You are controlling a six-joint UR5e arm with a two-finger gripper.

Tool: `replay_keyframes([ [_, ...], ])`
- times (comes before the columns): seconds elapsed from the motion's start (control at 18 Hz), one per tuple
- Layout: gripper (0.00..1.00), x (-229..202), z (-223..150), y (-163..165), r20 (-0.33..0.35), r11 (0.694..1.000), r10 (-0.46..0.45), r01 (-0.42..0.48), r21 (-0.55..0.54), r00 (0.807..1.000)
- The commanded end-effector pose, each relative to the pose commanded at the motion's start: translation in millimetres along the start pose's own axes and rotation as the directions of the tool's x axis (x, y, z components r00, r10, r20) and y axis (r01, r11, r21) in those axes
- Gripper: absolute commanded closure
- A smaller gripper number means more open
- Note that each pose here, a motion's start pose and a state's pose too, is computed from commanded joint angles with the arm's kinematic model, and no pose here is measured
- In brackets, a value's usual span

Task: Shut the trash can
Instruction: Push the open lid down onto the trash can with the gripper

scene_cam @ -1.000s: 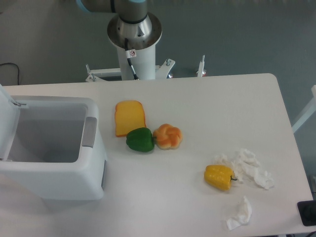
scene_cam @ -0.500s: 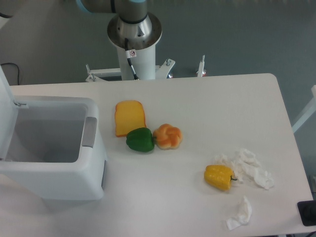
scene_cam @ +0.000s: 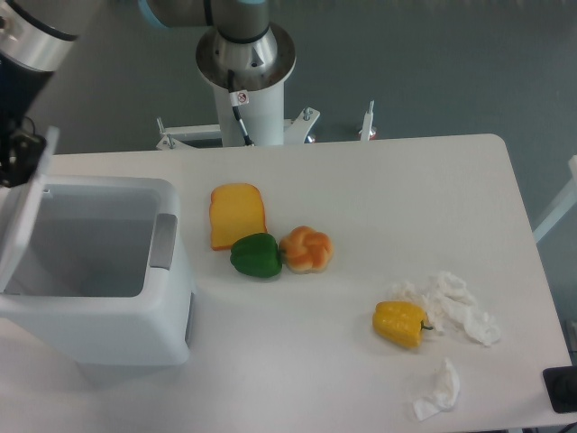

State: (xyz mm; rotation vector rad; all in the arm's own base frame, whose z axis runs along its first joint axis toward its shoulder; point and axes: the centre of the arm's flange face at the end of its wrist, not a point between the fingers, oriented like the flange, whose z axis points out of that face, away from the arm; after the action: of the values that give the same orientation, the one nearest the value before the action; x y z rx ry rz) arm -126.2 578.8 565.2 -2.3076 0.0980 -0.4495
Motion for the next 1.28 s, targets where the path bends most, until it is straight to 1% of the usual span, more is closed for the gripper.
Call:
replay_keyframes([
  [0.39, 0.00, -42, -6, 21, 0.033, 1.000, 0.023, -0.022, -0.011, 0.999],
  [0.67, 0.00, -50, -4, 29, 0.034, 1.000, 0.020, -0.019, -0.021, 0.999],
  [0.78, 0.00, -53, -5, 31, 0.038, 0.999, 0.032, -0.031, -0.021, 0.999],
  [0.94, 0.00, -60, -9, 33, 0.049, 0.999, 0.033, -0.032, -0.021, 0.998],
  [1.11, 0.00, -63, -8, 36, 0.074, 0.999, 0.032, -0.029, -0.042, 0.997],
  [1.28, 0.00, -65, -4, 41, 0.072, 0.998, 0.041, -0.038, -0.053, 0.997],
])
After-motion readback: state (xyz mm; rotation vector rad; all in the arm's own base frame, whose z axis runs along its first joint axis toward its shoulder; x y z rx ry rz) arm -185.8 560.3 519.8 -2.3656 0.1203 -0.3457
